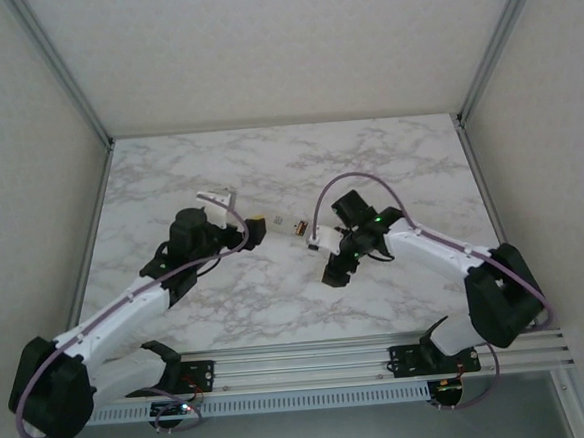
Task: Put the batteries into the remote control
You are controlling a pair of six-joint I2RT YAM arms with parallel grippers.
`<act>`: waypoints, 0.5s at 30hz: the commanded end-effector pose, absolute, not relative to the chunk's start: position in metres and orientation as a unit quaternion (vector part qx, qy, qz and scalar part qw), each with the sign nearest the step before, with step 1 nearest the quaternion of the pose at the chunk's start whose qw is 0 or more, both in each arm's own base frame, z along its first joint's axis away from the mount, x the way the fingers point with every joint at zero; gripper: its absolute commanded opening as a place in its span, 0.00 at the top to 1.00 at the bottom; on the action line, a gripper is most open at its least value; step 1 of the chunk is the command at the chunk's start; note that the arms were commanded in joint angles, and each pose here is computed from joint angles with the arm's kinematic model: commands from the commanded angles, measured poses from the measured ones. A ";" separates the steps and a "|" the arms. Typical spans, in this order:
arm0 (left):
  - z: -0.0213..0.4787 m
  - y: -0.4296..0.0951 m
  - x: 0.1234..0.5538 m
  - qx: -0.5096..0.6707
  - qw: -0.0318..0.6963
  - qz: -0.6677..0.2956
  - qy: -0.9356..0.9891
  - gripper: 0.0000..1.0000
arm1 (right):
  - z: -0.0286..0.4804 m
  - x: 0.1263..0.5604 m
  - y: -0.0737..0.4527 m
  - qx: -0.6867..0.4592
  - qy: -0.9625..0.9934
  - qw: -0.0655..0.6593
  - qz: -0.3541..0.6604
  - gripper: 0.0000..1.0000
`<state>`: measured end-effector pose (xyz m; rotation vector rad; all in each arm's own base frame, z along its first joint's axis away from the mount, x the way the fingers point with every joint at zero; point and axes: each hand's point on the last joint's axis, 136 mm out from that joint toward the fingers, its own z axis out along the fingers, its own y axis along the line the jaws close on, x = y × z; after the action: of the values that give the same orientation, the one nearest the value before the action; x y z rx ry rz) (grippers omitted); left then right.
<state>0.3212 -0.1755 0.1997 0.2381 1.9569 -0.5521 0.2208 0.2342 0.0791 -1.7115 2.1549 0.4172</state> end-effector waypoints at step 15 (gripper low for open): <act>0.218 -0.134 0.316 -0.028 0.578 -0.248 0.777 0.00 | 0.021 0.221 0.240 -0.682 0.704 0.154 0.126 0.22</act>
<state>0.3142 -0.1395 0.2089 -0.0274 1.8657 -0.5671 0.2207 0.2348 0.0250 -1.9357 2.0470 0.3408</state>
